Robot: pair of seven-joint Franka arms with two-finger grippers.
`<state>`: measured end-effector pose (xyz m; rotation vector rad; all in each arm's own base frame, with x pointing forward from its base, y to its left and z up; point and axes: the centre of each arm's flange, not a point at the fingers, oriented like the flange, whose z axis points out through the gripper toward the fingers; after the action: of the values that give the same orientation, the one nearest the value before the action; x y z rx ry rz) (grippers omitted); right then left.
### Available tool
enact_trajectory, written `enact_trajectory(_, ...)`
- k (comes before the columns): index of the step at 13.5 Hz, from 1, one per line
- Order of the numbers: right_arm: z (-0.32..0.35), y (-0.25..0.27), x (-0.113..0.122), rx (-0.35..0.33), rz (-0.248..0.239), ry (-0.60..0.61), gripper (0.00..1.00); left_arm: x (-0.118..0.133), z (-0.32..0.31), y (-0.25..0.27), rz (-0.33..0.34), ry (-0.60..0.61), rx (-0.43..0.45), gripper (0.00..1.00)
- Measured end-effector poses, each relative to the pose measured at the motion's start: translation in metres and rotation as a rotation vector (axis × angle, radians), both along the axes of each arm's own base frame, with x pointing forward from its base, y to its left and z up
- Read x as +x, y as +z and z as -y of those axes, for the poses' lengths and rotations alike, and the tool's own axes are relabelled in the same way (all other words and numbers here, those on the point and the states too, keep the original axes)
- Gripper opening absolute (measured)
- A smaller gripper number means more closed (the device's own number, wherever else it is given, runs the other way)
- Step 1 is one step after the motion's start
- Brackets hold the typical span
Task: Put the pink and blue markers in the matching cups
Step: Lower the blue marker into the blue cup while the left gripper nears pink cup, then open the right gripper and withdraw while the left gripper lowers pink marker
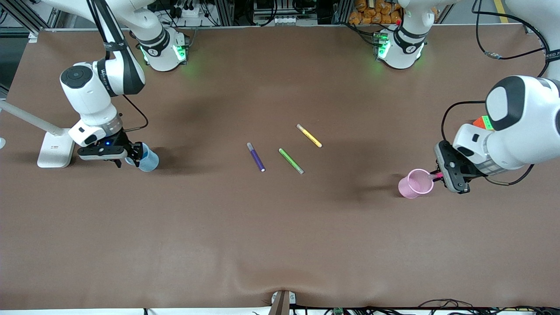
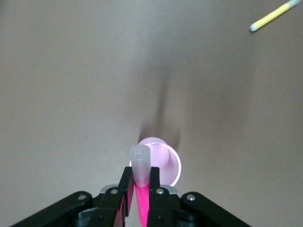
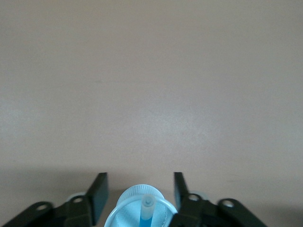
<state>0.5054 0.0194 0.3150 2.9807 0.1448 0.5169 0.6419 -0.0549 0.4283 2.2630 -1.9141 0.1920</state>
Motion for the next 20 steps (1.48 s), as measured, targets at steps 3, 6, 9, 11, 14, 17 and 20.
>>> enact_trajectory(3,0.014,0.014,0.011,-0.008,0.004,-0.033,1.00,0.001,-0.003,-0.004,0.009,-0.054,-0.080,0.17)
enact_trajectory(6,0.023,0.050,0.036,-0.020,-0.056,-0.096,1.00,0.003,-0.008,-0.015,0.009,-0.090,-0.121,0.17)
enact_trajectory(9,0.022,0.104,0.061,0.053,-0.146,-0.199,1.00,0.009,-0.038,-0.043,0.022,-0.122,-0.215,0.17)
enact_trajectory(11,0.016,0.136,0.075,0.116,-0.225,-0.254,1.00,0.011,-0.055,-0.064,0.021,-0.119,-0.278,0.17)
enact_trajectory(14,0.004,0.168,0.103,0.168,-0.320,-0.297,1.00,0.012,-0.054,-0.072,0.017,-0.107,-0.312,0.17)
enact_trajectory(17,-0.007,0.181,0.122,0.220,-0.404,-0.320,1.00,0.009,-0.050,-0.078,0.004,-0.087,-0.347,0.17)
enact_trajectory(20,-0.003,0.200,0.128,0.232,-0.391,-0.320,1.00,0.002,-0.052,-0.091,-0.023,-0.064,-0.372,0.17)
